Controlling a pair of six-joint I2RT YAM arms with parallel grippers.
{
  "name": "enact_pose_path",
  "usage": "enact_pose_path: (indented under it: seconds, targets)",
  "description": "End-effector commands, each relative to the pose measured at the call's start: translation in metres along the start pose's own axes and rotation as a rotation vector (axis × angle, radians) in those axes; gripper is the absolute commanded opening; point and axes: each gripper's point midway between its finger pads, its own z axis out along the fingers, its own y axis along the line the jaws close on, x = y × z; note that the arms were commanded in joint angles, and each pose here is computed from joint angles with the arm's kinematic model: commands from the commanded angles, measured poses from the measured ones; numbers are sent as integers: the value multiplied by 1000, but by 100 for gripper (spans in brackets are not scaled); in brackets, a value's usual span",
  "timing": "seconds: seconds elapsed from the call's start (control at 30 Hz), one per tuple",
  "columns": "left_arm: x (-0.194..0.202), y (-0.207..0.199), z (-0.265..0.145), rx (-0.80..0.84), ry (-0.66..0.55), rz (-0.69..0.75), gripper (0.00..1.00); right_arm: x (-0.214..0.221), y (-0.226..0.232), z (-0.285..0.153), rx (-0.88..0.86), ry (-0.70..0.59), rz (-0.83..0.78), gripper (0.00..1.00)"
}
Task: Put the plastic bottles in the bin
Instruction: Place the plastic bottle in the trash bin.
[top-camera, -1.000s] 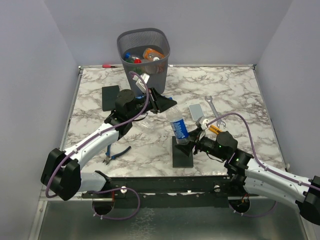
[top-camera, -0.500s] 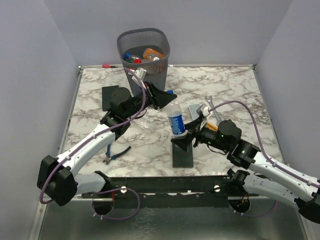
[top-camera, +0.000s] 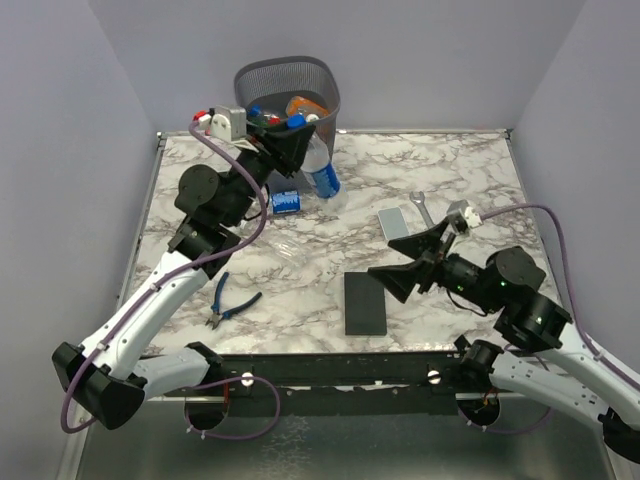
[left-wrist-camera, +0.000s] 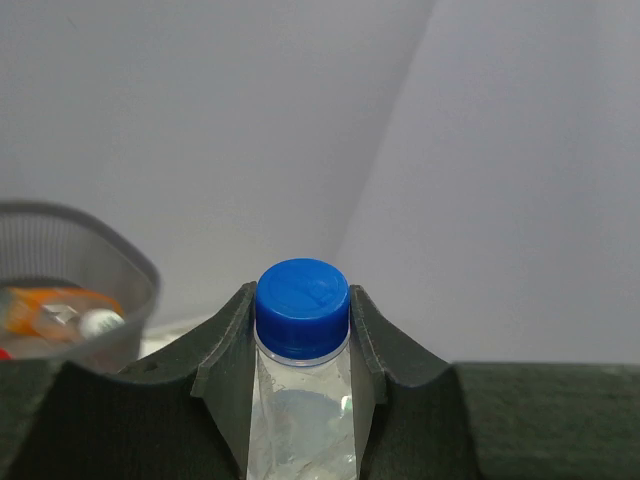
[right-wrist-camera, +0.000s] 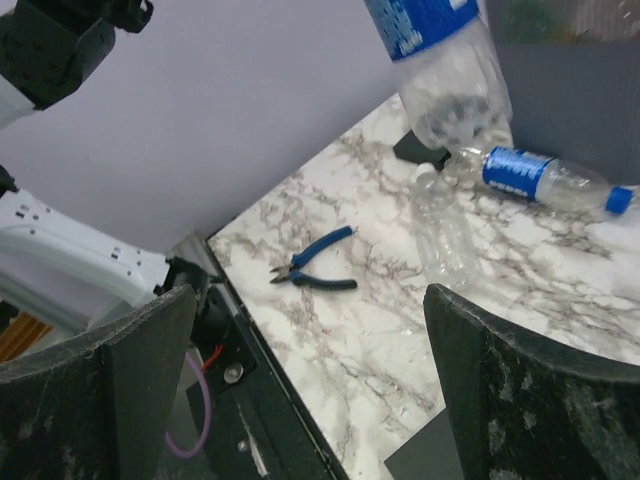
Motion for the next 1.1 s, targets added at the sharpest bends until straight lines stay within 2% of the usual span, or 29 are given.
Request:
enact_pose_path:
  seconds: [0.0, 0.13, 0.23, 0.3, 0.43, 0.53, 0.7, 0.8, 1.07]
  targets:
    - [-107, 20, -4, -204, -291, 330, 0, -11, -25, -19, 143, -97, -4, 100]
    - [-162, 18, 13, -274, -427, 541, 0, -10, -37, -31, 203, -143, -8, 100]
    - [-183, 27, 35, -348, -505, 651, 0, -3, -40, -36, 212, -135, -5, 100]
    - [-183, 43, 51, -430, -500, 722, 0, 3, -43, -37, 221, -119, 7, 100]
    - [-172, 92, 66, -640, -501, 768, 0, 15, -45, -40, 222, -98, 33, 100]
    - [-158, 126, 77, -669, -520, 781, 0, 23, -47, -43, 222, -93, 39, 99]
    - [-155, 182, 85, -724, -568, 659, 0, 29, -50, -48, 231, -98, 49, 99]
    - [-150, 202, 88, -747, -588, 619, 0, 34, -54, -49, 247, -93, 57, 100]
    - [-86, 258, 106, -775, -485, 576, 0, 49, -67, -49, 292, -72, 56, 100]
